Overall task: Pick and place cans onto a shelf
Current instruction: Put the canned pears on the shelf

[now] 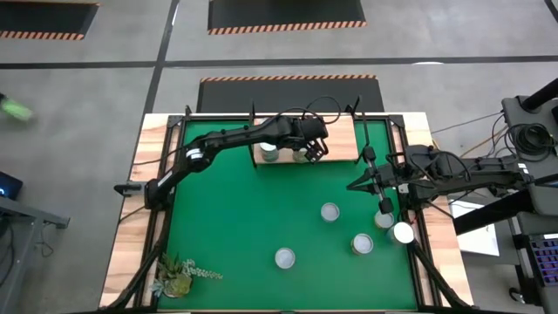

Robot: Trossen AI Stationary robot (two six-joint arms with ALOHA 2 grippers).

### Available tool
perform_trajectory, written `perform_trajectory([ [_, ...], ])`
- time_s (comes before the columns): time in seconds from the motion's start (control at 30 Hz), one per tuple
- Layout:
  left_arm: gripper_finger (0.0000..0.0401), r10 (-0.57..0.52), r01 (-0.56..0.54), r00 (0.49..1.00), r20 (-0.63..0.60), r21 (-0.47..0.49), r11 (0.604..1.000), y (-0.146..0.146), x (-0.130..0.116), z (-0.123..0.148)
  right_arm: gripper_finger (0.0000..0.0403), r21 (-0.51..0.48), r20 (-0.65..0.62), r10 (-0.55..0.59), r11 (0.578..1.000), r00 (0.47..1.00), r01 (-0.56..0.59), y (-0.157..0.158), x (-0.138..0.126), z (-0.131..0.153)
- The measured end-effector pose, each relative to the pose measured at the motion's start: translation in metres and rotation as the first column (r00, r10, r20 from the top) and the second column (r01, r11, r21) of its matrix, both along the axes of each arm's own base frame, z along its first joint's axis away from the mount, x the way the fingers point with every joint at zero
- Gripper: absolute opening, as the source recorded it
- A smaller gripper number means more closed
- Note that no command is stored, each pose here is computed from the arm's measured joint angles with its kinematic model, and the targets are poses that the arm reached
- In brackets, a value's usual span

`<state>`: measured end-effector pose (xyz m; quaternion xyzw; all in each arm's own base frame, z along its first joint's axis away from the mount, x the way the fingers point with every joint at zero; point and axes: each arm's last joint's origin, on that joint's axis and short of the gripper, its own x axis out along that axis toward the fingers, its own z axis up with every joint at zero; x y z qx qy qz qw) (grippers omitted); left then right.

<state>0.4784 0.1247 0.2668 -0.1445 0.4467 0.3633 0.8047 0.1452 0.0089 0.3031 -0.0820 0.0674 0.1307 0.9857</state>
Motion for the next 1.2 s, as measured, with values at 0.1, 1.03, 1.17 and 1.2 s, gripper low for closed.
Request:
perform_trajectory([
  [0.1,0.0325,0.006,-0.006,1.000,0.000,0.000,1.000,0.003,-0.001,0.000,0.0009,0.000,0.000,-0.004,1.000,1.000,0.004,0.000,0.000,0.000],
  [1.03,0.0325,-0.478,0.503,0.862,-0.170,0.164,0.849,-0.076,0.000,0.033,0.0009,0.047,-0.071,-0.143,0.988,0.987,0.147,-0.004,0.006,-0.006],
  [1.17,0.0325,-0.503,0.556,0.822,-0.268,0.187,0.810,-0.107,-0.005,0.018,0.0009,0.054,-0.105,-0.146,0.987,0.984,0.153,-0.004,0.012,-0.010],
  [1.2,0.0325,-0.479,0.549,0.823,-0.305,0.212,0.809,-0.112,-0.011,0.015,0.0009,0.056,-0.114,-0.147,0.986,0.982,0.154,-0.004,0.014,-0.012],
])
